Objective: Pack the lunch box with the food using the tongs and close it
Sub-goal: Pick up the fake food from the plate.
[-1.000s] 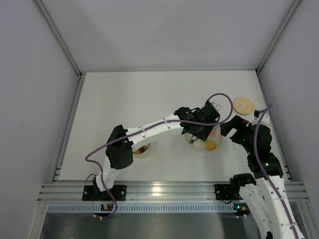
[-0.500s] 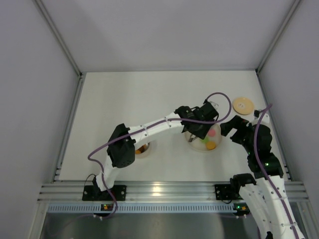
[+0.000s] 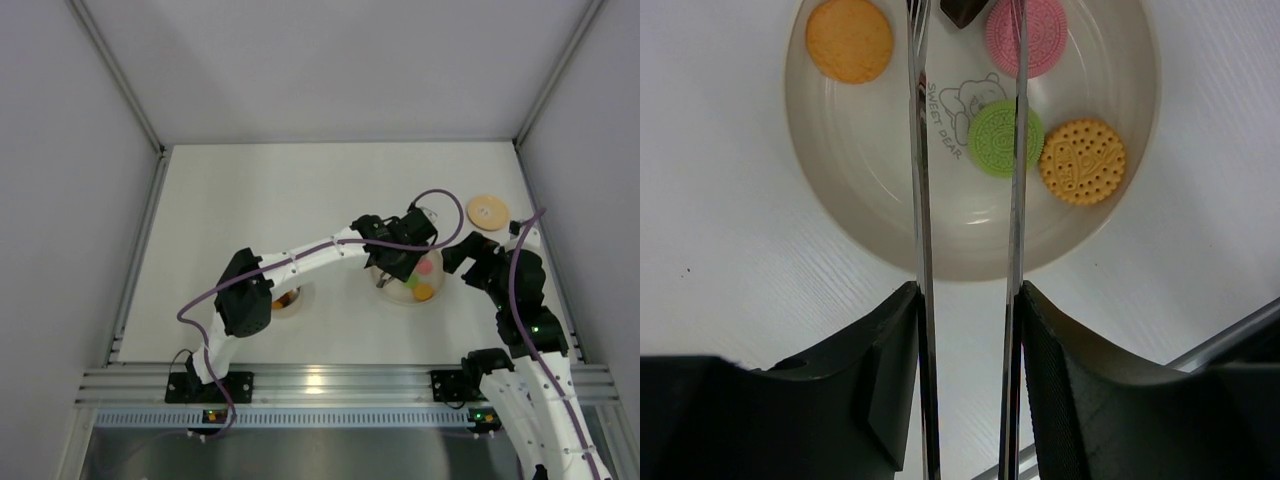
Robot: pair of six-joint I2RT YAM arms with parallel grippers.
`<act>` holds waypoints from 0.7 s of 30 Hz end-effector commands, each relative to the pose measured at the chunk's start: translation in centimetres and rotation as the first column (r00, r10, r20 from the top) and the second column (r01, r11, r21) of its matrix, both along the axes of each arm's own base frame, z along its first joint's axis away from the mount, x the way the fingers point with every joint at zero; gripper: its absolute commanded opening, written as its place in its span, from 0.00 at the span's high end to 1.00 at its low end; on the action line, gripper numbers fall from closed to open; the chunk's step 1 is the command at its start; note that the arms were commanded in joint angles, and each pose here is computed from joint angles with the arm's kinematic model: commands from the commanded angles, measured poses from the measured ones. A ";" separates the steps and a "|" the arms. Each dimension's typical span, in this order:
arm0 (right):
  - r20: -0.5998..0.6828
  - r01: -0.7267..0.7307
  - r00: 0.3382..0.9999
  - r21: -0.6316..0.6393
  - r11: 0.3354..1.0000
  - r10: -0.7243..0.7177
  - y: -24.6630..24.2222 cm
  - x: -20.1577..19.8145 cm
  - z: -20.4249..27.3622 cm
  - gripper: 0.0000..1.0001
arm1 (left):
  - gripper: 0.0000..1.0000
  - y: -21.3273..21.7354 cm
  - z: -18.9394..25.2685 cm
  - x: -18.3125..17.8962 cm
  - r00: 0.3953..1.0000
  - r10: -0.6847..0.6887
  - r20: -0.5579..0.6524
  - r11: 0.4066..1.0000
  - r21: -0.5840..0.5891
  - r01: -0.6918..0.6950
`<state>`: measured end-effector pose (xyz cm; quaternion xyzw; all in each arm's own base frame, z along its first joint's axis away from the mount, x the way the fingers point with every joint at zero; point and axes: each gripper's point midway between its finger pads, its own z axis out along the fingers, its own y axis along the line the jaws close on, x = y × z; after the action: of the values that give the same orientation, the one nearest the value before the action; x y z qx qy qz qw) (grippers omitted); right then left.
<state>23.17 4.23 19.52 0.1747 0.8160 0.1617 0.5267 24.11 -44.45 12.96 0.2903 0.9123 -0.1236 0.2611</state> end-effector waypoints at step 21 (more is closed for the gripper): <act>0.024 0.019 1.000 -0.011 1.000 -0.019 -0.5 -0.1 1.5 0.05 | 0.72 0.6 3.2 0.3 0.999 0.006 0.052 0.998 -0.068 -0.003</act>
<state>23.17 4.22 19.51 0.1747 0.8161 0.1616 0.5266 23.79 -43.93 11.93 0.2937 0.9146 -0.1166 0.2523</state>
